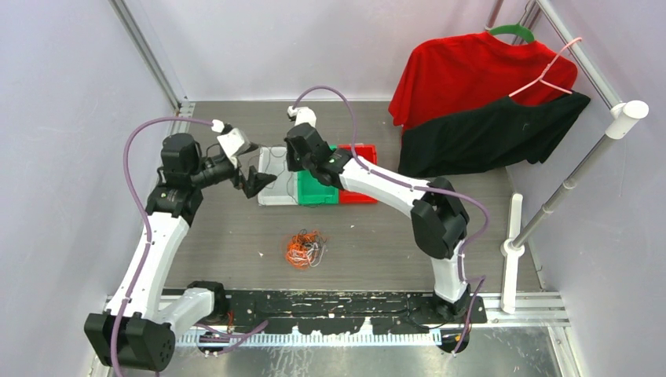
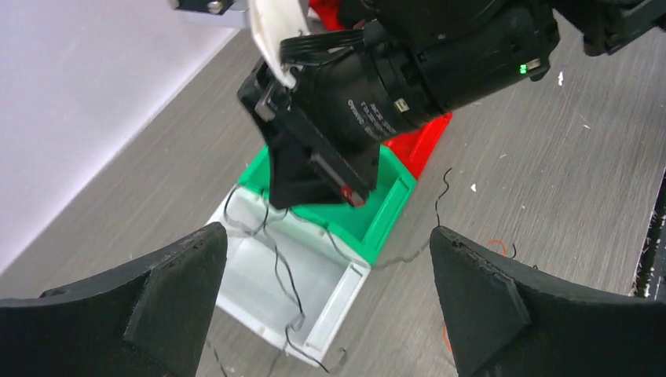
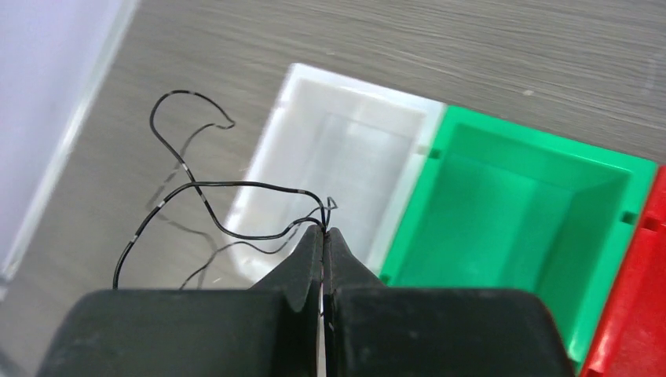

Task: Untangle the cables
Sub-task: Place the cable in the bin.

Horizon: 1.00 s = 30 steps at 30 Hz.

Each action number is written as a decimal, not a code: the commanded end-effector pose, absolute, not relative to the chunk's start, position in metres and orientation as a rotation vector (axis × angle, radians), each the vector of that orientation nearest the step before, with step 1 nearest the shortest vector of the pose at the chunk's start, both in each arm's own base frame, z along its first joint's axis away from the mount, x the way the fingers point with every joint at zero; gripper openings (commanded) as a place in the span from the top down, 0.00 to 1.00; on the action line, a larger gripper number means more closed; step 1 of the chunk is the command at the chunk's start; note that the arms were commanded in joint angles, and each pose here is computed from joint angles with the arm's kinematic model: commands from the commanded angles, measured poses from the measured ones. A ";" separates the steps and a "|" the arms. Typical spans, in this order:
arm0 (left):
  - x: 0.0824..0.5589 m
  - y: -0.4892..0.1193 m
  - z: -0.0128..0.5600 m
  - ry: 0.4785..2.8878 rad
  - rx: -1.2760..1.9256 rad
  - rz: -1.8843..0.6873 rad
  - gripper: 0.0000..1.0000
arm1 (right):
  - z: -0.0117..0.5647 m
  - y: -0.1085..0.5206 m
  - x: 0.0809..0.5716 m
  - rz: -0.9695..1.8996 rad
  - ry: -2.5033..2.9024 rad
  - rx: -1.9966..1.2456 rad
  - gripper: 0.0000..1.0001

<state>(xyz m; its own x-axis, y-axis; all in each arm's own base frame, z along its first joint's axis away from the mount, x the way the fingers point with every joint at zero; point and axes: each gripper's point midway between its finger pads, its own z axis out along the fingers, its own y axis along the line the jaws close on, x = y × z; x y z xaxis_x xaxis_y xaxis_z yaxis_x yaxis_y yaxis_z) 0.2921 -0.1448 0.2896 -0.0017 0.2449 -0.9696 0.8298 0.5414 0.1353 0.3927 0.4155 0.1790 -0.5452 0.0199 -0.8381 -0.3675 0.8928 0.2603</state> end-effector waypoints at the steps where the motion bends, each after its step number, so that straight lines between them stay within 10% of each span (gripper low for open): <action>1: 0.296 -0.160 0.327 1.372 0.995 -0.497 0.00 | 0.276 0.442 0.353 0.786 1.892 -0.365 0.99; 21: 0.277 -0.174 0.297 1.410 1.091 -0.501 0.05 | 0.370 0.447 0.286 1.276 1.660 -0.341 0.99; 30: 0.297 -0.161 0.285 1.513 0.934 -0.445 0.46 | 0.380 0.423 0.300 1.304 1.619 -0.157 0.99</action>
<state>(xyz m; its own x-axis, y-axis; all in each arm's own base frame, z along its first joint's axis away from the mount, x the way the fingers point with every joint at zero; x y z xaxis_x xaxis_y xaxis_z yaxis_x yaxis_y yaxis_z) 0.2871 -0.1661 0.2744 0.0621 0.3230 -0.9444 0.8106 0.5357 0.2365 0.2949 0.4452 0.3251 -0.5455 0.2902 -0.7863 -0.6306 0.4758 0.6131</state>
